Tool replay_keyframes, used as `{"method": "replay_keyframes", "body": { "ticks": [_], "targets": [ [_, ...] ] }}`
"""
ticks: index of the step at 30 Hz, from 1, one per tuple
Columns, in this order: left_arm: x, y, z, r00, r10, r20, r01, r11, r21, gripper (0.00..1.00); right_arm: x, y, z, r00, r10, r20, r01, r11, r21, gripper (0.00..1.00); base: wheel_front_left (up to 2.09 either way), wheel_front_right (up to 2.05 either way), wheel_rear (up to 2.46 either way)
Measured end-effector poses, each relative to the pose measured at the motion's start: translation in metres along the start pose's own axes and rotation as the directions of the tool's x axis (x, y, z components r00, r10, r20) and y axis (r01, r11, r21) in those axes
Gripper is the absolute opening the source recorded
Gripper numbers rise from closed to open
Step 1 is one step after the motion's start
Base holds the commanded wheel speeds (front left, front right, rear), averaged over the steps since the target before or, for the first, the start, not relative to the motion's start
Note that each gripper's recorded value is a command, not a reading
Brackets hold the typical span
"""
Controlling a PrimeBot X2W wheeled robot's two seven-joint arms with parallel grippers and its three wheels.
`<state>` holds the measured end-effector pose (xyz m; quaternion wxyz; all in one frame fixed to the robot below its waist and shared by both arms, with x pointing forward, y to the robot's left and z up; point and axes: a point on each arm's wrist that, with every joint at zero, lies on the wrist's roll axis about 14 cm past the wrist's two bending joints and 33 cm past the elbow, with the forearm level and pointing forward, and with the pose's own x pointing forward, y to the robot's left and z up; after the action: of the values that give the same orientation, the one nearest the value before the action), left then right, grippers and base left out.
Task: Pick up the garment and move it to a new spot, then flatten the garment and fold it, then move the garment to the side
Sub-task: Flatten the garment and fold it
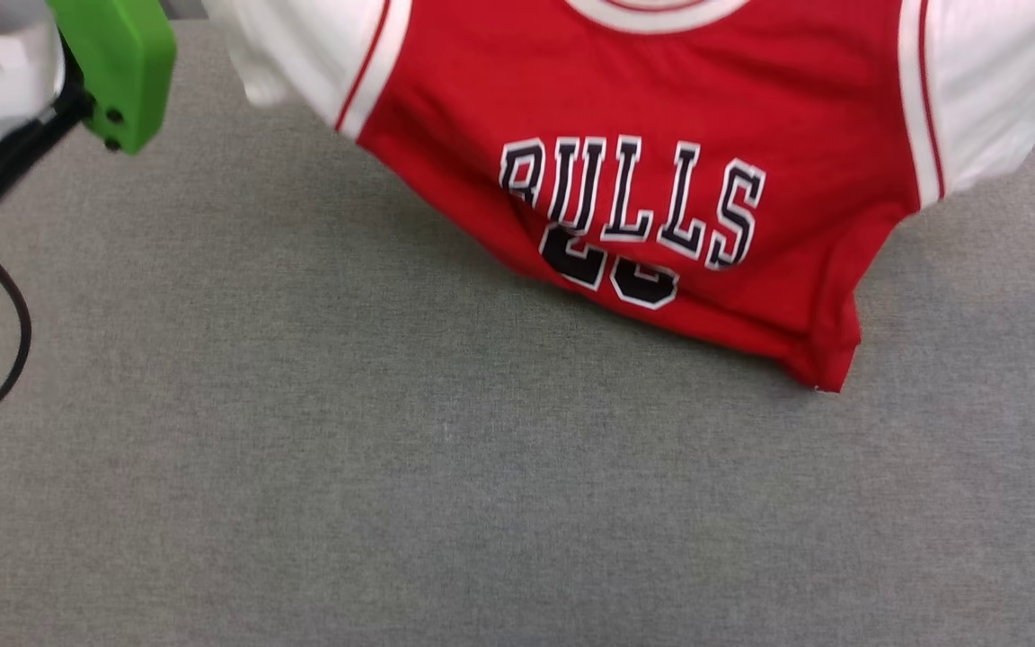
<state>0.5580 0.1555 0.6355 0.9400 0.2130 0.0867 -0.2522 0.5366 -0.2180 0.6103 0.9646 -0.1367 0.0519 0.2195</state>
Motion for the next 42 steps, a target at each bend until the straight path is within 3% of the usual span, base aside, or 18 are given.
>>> {"method": "replay_keyframes", "body": {
  "ticks": [9,17,30,34,42],
  "targets": [
    [0.033,0.026,0.069,0.975,0.069,0.212,-0.088,0.993,0.083,0.00,0.035,-0.035,0.071,0.988,-0.068,0.142,0.088,0.987,-0.134,0.00,0.00,0.00,0.00],
    [0.071,0.063,0.133,0.889,0.150,0.432,-0.205,0.975,0.083,0.00,0.085,-0.059,0.117,0.965,-0.116,0.235,0.166,0.965,-0.204,0.00,0.00,0.00,0.00],
    [0.102,0.098,0.174,0.806,0.217,0.551,-0.291,0.955,0.050,0.00,0.124,-0.085,0.176,0.917,-0.164,0.364,0.276,0.919,-0.282,0.00,0.00,0.00,0.00],
    [0.108,0.101,0.167,0.809,0.222,0.544,-0.292,0.955,0.045,0.00,0.132,-0.083,0.175,0.919,-0.155,0.361,0.269,0.918,-0.291,0.00,0.00,0.00,0.00],
    [0.126,0.090,0.106,0.860,0.215,0.463,-0.237,0.971,-0.010,0.00,0.146,-0.064,0.115,0.958,-0.095,0.272,0.165,0.955,-0.248,0.00,0.00,0.00,0.00]
  ]
}}
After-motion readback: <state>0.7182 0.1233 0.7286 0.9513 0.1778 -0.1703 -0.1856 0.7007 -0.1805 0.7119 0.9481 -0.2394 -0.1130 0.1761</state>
